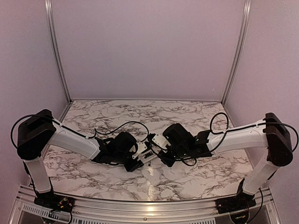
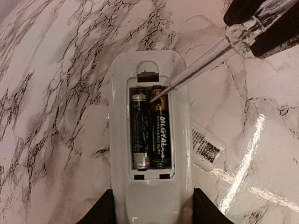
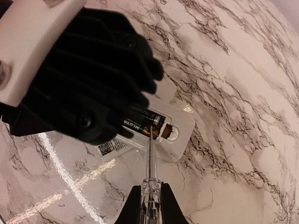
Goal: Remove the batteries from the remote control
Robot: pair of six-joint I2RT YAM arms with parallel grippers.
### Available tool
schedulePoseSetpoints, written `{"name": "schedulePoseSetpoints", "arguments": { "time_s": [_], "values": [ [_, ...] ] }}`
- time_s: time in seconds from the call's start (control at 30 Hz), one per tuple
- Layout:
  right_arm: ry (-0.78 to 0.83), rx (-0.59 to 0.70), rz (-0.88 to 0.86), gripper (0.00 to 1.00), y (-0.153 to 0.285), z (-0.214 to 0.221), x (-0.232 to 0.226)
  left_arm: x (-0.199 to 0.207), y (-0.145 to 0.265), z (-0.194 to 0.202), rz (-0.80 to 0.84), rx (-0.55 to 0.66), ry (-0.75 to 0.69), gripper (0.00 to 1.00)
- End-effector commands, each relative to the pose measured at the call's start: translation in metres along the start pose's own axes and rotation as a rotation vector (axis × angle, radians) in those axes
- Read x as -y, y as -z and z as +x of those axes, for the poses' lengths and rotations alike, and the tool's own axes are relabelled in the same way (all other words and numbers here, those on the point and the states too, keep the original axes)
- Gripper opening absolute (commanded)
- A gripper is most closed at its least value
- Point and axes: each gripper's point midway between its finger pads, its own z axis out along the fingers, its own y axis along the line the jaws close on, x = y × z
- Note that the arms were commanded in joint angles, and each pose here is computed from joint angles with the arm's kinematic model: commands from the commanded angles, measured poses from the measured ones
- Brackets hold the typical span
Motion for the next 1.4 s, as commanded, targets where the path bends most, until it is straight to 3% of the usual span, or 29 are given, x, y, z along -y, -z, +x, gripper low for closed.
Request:
{"name": "schedulePoseSetpoints", "arguments": {
  "time_s": [0.0,0.33,0.67,0.87,1.37],
  "values": [
    [0.177,-0.014,-0.21,0.0,0.009,-0.032,-0.042,0.027,0.005,-0.039,0.106,0.128,-0.068,0.0],
    [0.23,0.007,-0.287,0.0,-0.01,-0.036,-0.039,0.033,0.008,-0.039,0.139,0.141,-0.076,0.0],
    [0.177,0.351,-0.212,0.0,0.007,-0.018,-0.032,0.045,0.02,-0.048,0.216,0.198,-0.074,0.0],
    [0.164,0.374,-0.191,0.0,0.01,0.005,-0.033,0.05,0.03,-0.055,0.261,0.235,-0.056,0.0],
    [0.205,0.452,-0.233,0.0,0.027,-0.006,-0.052,0.063,0.065,-0.071,0.422,0.359,-0.029,0.0]
  ]
}}
